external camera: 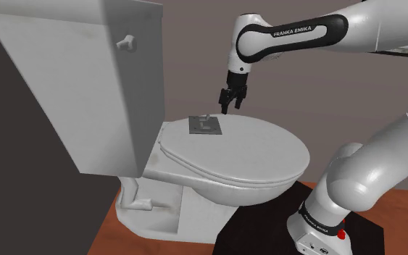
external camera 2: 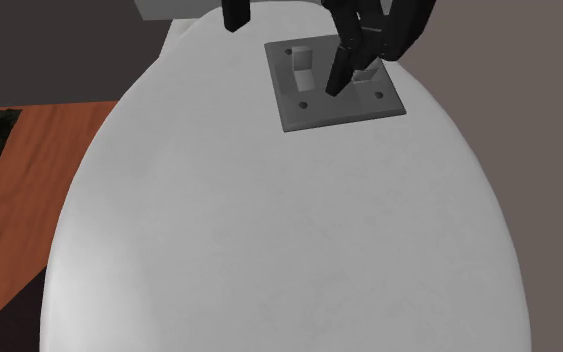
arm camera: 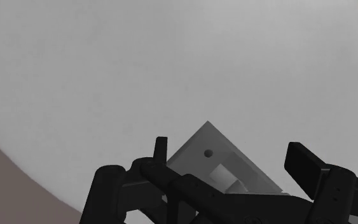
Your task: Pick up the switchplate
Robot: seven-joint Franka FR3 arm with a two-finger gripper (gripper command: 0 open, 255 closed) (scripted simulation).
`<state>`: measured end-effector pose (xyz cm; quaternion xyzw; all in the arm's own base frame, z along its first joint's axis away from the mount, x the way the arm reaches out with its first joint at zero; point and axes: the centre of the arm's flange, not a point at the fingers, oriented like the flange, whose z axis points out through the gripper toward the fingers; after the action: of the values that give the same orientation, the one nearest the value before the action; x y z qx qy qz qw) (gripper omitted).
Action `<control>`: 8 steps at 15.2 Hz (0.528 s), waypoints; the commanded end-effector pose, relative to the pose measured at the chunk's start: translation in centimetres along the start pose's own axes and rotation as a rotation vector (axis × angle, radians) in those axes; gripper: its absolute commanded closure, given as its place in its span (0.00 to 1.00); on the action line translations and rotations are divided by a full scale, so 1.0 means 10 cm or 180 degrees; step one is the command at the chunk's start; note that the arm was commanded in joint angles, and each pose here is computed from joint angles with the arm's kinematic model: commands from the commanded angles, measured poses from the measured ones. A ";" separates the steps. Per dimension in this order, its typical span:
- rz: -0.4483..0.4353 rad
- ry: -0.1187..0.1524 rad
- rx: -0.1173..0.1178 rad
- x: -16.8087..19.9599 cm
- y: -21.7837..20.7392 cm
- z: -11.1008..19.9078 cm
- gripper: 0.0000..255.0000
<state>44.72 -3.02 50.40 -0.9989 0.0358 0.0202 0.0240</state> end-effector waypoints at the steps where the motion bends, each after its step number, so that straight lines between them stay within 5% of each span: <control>1: -0.0038 0.0022 0.0001 0.24 0.05 0.12 0.00; 8: -0.0163 0.0089 0.0012 1.07 0.19 0.42 0.00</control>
<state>53.89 -4.92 46.33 -0.9995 0.0135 0.0074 0.0260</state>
